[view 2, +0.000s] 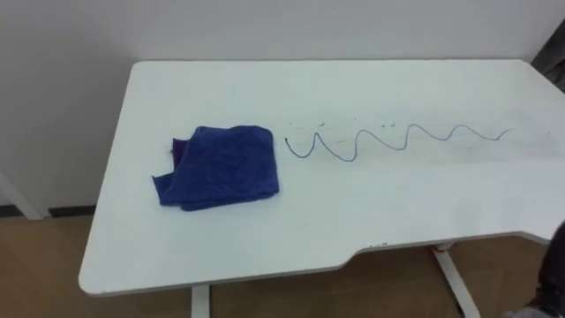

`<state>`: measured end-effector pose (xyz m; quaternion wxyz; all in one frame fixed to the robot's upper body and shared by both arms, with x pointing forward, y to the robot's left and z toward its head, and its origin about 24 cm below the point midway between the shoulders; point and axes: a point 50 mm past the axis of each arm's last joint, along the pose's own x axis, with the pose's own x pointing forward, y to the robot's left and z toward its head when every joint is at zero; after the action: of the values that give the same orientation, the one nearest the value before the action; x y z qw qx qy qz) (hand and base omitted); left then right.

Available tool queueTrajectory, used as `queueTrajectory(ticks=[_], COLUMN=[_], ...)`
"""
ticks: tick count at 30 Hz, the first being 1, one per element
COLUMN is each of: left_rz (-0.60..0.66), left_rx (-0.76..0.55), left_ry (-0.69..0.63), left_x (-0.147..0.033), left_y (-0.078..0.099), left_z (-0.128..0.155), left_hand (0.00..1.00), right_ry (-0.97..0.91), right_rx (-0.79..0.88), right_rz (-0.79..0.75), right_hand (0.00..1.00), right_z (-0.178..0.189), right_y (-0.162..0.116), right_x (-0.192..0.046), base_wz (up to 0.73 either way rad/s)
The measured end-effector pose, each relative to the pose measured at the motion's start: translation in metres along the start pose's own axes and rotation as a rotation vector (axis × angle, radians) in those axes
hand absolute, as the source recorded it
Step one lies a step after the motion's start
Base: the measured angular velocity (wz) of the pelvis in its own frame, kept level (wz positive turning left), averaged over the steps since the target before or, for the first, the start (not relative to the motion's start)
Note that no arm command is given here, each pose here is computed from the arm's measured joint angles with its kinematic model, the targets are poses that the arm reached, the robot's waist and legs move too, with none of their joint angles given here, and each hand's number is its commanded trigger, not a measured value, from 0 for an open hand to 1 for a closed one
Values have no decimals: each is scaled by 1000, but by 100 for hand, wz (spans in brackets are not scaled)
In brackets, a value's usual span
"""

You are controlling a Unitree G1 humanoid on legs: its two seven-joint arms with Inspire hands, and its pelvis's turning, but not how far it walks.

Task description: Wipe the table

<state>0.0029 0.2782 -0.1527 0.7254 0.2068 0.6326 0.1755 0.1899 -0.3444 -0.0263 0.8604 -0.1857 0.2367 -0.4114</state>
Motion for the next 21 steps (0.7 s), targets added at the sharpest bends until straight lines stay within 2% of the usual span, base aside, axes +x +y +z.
queueTrajectory(ticks=[3,5,8,11,21], left_rz=[-11,-14,-23,-33,-34], left_rx=[28,42,93,110,194], left_ry=[-32,-53,-82,-95,-121], left_x=[-1,0,-2,-3,-3], left_y=[-4,-6,-13,-17,-16], left_z=[6,14,20,24,24], left_hand=[0,0,0,0,0], right_ry=[-250,-461,-675,-781,-1041], right_rx=[-55,-120,-197,-253,-477], right_rz=[-14,-19,35,85,274], right_hand=[0,0,0,0,0], right_z=[49,84,118,137,160], right_y=[7,17,40,57,100], right_x=[-6,-19,-41,-52,-93], base_wz=[0,3,7,6,22])
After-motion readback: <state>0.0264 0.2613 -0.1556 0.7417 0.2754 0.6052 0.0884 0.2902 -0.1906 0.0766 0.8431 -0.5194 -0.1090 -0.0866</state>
